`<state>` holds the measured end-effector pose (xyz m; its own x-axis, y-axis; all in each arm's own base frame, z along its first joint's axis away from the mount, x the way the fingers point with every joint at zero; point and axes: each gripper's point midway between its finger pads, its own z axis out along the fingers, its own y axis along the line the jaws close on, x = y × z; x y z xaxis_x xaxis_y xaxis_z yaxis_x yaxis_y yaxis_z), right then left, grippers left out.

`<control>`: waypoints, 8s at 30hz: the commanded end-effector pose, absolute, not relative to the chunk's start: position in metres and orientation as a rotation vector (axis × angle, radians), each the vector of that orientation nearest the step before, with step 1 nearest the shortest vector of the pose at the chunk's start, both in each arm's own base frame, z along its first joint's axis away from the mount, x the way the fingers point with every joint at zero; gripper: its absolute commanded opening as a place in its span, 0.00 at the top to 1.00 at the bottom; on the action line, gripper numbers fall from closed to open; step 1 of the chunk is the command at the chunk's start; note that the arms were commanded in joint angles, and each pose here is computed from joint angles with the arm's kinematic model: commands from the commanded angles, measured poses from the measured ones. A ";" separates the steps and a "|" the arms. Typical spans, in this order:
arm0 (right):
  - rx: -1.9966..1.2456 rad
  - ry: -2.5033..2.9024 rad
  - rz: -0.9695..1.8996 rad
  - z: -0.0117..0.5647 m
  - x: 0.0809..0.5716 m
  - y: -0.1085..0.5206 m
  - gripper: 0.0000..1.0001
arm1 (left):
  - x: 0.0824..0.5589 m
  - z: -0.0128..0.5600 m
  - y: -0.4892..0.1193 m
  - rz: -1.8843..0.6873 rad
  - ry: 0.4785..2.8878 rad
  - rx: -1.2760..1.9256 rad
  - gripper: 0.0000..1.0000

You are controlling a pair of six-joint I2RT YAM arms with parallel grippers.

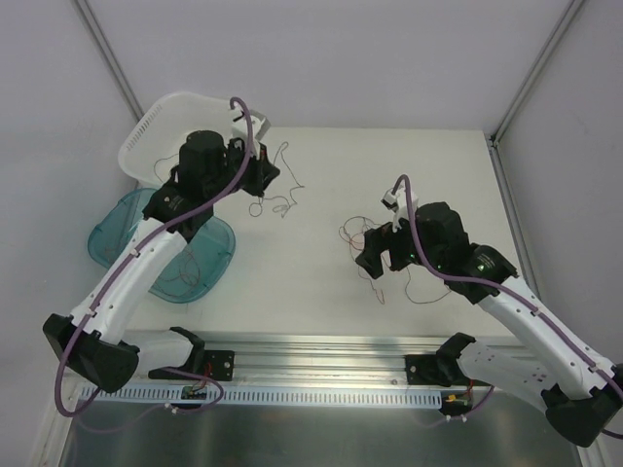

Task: Untangle the cables

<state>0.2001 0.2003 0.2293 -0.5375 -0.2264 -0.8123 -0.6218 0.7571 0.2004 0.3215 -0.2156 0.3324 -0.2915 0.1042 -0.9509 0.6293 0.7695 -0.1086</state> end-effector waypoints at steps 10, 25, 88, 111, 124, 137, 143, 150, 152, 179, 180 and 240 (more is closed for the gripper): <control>-0.570 2.138 0.537 0.218 0.202 0.185 0.00 | 0.445 0.398 -0.073 -0.268 1.783 0.119 1.00; -0.525 2.197 0.406 0.203 0.202 0.162 0.01 | 0.552 0.343 0.049 -0.030 1.870 -0.201 0.31; -0.568 1.770 0.474 0.463 0.237 0.187 0.99 | 0.234 0.201 -0.242 -0.647 2.146 0.471 0.01; -0.932 1.923 0.996 0.344 0.192 0.277 0.99 | 0.190 0.301 -0.286 -0.971 1.529 0.932 0.01; -0.973 1.825 1.076 0.357 0.179 0.284 0.99 | 0.196 0.308 -0.312 -1.118 1.448 0.882 0.04; -0.928 1.769 1.142 0.366 0.179 0.299 0.99 | 0.183 0.317 -0.333 -1.293 1.350 0.909 0.07; -0.859 1.772 1.144 0.366 0.186 0.304 0.99 | 0.179 0.321 -0.343 -1.331 1.324 0.889 0.10; -0.775 1.757 1.107 0.367 0.195 0.302 0.99 | 0.186 0.316 -0.345 -1.322 1.344 0.829 0.39; -0.734 1.779 1.099 0.365 0.198 0.299 0.99 | 0.186 0.314 -0.344 -1.319 1.351 0.821 0.64; -0.170 2.291 0.412 0.191 0.227 0.156 0.32 | 0.247 0.315 -0.301 -0.918 1.593 0.526 1.00; -0.153 2.316 0.416 0.178 0.227 0.156 0.33 | 0.247 0.316 -0.300 -0.913 1.592 0.525 1.00; 1.034 2.396 0.375 0.088 0.202 0.003 1.00 | 0.334 0.682 -0.002 -0.028 1.050 -0.112 1.00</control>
<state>0.1985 0.0005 0.0846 -0.6040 0.7125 -0.3571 0.5938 0.7012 0.3946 0.3582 -0.0188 0.6505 0.4085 -0.1049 -0.9067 0.0220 0.9942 -0.1051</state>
